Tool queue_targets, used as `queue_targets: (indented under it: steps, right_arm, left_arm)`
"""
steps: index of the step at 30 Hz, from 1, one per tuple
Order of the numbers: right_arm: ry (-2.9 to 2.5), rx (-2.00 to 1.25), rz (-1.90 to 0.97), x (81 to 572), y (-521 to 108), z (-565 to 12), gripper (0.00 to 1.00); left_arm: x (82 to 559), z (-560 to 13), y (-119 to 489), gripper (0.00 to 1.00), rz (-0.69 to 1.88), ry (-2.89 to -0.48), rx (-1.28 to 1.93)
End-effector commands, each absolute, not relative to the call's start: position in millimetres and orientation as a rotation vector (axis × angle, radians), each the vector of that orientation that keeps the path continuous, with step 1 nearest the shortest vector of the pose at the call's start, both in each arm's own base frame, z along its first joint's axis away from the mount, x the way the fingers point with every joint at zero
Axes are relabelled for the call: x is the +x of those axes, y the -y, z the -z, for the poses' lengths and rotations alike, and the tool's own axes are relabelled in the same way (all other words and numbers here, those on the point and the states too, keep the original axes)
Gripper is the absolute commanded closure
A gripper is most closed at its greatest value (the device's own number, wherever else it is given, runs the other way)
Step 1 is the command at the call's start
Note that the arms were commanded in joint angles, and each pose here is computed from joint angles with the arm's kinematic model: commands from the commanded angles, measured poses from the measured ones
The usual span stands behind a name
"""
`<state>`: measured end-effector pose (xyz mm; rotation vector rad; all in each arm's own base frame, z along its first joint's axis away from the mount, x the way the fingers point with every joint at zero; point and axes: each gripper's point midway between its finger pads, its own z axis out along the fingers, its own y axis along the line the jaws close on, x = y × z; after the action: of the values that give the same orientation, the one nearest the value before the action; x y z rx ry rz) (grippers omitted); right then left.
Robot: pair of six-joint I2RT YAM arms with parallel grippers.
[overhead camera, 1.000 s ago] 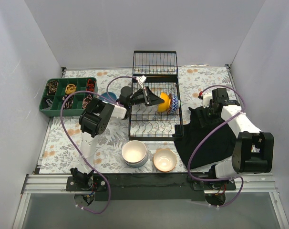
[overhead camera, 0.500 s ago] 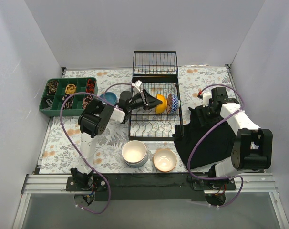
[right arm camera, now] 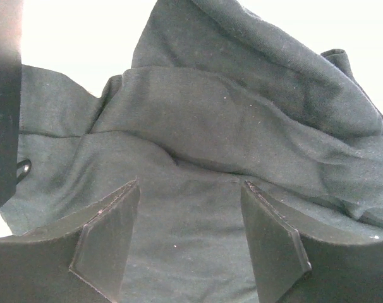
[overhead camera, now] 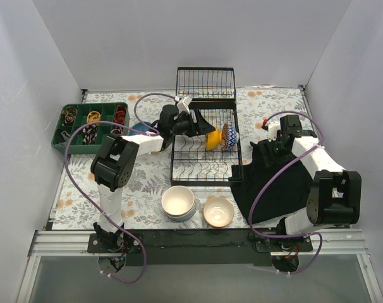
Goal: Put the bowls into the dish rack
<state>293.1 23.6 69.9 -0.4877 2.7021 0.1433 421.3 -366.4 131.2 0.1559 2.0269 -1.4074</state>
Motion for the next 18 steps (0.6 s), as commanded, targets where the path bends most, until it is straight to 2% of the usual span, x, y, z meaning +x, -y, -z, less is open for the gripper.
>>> queue_targets:
  steps: [1,7,14,18]
  right_arm:
    - [-2.611,-0.502,-0.156,307,-30,-92,0.27]
    - [-2.589,-0.502,-0.166,313,-32,-99,0.26]
    - [-2.544,-0.535,-0.199,321,-38,-104,0.26]
    - [-2.523,-0.572,-0.220,325,-41,-105,0.26]
  left_arm:
    - [422,-154,342,0.31,1.135,-2.032,0.307]
    - [413,-148,294,0.28,0.834,-2.133,0.390]
    - [407,-170,202,0.29,0.380,-2.161,0.547]
    - [403,-175,147,0.31,0.209,-2.161,0.689]
